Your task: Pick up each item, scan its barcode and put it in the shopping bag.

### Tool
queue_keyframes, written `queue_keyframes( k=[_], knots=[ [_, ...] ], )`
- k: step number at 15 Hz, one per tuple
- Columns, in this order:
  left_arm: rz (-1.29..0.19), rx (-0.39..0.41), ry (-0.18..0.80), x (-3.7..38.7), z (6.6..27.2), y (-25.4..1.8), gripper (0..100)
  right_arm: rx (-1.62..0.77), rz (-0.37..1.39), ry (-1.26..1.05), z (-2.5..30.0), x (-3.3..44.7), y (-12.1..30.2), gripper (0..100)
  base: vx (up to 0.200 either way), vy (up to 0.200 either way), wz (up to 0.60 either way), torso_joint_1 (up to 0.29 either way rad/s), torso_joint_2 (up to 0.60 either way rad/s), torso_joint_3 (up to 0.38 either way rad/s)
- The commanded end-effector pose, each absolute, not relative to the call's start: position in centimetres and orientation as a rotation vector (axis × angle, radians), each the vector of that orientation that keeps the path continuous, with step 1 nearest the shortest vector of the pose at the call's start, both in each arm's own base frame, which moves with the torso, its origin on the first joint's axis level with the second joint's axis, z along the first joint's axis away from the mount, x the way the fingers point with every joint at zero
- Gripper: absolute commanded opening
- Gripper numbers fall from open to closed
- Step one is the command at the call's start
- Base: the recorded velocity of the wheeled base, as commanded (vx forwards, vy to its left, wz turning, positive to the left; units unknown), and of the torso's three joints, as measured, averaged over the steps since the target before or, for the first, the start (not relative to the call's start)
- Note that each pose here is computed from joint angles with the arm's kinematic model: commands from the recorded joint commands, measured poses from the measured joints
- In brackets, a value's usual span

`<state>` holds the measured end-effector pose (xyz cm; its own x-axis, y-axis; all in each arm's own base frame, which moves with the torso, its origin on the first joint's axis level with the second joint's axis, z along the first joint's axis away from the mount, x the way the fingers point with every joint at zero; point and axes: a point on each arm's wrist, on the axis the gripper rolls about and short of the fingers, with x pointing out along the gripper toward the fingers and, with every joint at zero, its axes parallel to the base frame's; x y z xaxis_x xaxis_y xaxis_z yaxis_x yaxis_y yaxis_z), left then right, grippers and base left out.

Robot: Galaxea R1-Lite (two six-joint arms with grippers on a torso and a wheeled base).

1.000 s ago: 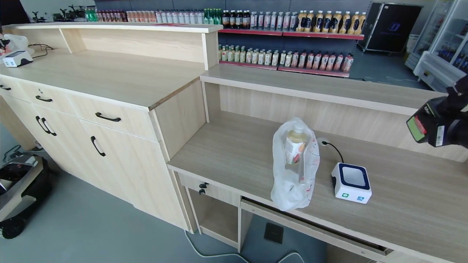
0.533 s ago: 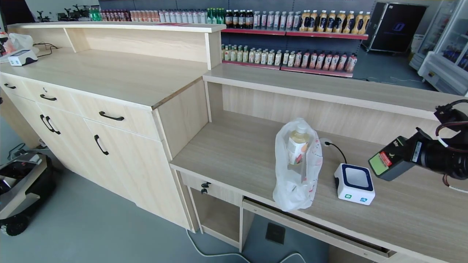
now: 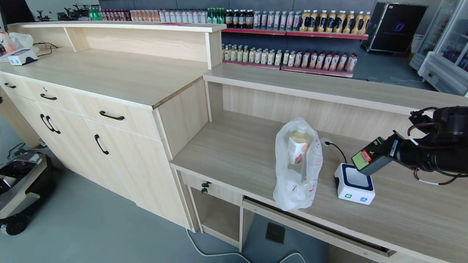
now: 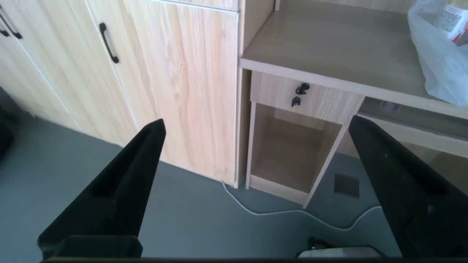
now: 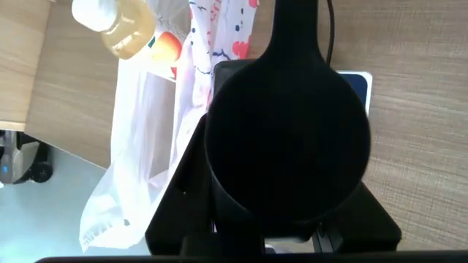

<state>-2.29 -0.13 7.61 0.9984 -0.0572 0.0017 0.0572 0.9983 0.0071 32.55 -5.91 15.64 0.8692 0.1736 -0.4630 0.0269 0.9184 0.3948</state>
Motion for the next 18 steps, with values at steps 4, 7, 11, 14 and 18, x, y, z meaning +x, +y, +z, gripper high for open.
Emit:
queue_keyframes(
  k=[4,7,11,14,18],
  knots=[
    [-0.057,0.008,-0.002,-2.3,7.6,-0.1,100,0.417,0.122,0.555,13.8,34.6,-6.2,0,0.000,0.000,0.00,0.000,0.00,0.000],
    [-0.057,0.008,-0.002,-2.3,7.6,-0.1,100,0.385,0.135,0.553,13.4,35.6,-6.4,0,0.000,0.000,0.00,0.000,0.00,0.000],
    [-0.057,0.006,-0.002,-2.3,7.6,-0.1,100,0.346,0.167,0.564,12.5,35.9,-6.4,0,0.000,0.000,0.00,0.000,0.00,0.000],
    [-0.057,0.008,-0.002,-2.3,7.6,-0.1,100,0.355,0.165,0.575,12.0,36.2,-6.5,0,0.000,0.000,0.00,0.000,0.00,0.000],
    [-0.057,0.006,-0.002,-2.3,7.6,-0.1,100,0.348,0.167,0.558,11.6,36.8,-6.7,0,0.000,0.000,0.00,0.000,0.00,0.000]
  ],
)
